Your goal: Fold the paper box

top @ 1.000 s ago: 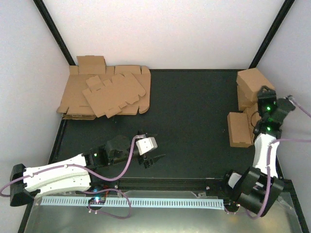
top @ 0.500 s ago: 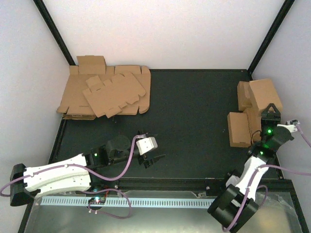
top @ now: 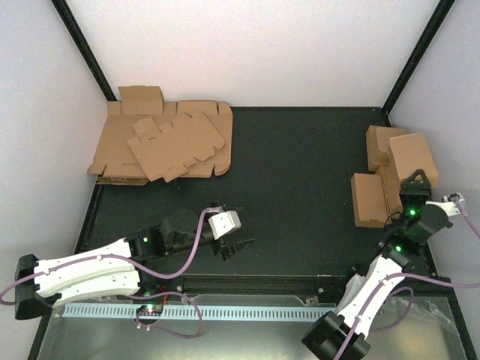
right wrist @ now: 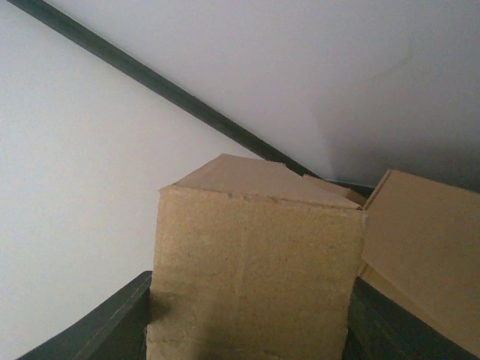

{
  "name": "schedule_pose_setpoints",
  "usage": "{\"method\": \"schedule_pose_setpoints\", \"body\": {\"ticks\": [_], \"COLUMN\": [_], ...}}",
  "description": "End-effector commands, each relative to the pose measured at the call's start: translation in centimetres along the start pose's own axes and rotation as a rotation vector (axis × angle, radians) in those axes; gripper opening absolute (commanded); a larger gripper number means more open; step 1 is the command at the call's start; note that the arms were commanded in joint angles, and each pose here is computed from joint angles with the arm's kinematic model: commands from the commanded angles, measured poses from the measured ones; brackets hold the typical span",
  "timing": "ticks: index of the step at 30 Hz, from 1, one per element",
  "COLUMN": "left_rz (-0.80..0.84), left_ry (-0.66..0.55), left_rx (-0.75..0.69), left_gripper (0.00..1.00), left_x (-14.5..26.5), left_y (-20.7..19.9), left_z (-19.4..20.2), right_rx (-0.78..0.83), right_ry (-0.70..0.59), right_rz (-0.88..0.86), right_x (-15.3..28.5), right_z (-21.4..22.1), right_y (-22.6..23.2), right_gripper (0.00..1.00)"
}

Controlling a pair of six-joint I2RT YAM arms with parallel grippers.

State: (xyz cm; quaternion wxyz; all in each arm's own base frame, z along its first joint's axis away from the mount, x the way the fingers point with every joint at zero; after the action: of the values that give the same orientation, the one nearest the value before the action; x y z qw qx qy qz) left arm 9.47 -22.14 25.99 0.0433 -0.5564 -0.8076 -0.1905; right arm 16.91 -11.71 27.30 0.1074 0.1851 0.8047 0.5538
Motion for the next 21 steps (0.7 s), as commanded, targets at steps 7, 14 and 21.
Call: {"method": "schedule_pose_setpoints", "body": {"ticks": [7,14,21], "left_rz": [0.089,0.141,0.130], "left_ry": [-0.058,-0.024,-0.003], "left_rx": [0.083,0.093,0.093], "left_gripper": [0.99,0.99,0.99], "left_x": [0.1,-0.5,-0.4], "left_y": [-0.6,-0.8,-0.7], "left_z": [-1.3,-1.8,-1.6], "right_rx": [0.009,-0.106,-0.111], "right_ry": [-0.076,0.074,0.037], "right_rz": [0.174,0.253,0.220], "right_x": [2.3,0.5,0.3], "right_z": [-0.8,-0.1,-0.6], "right_y": [-1.2,-3.7,-3.5], "right_gripper": [0.28,0.28,0.28]}}
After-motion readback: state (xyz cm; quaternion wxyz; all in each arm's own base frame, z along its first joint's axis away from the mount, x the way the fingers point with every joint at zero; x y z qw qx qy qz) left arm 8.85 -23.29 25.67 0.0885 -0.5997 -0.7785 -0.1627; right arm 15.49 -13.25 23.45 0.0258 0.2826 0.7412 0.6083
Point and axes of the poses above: each gripper's point midway between its finger pads, its own x axis back along the fingers, its own y axis along the line the jaws close on, z = x × y, the point moved 8 cm from there along x, back along the fingers, and after that the axes turned 12 degrees about -x, right-handed, at the moved point
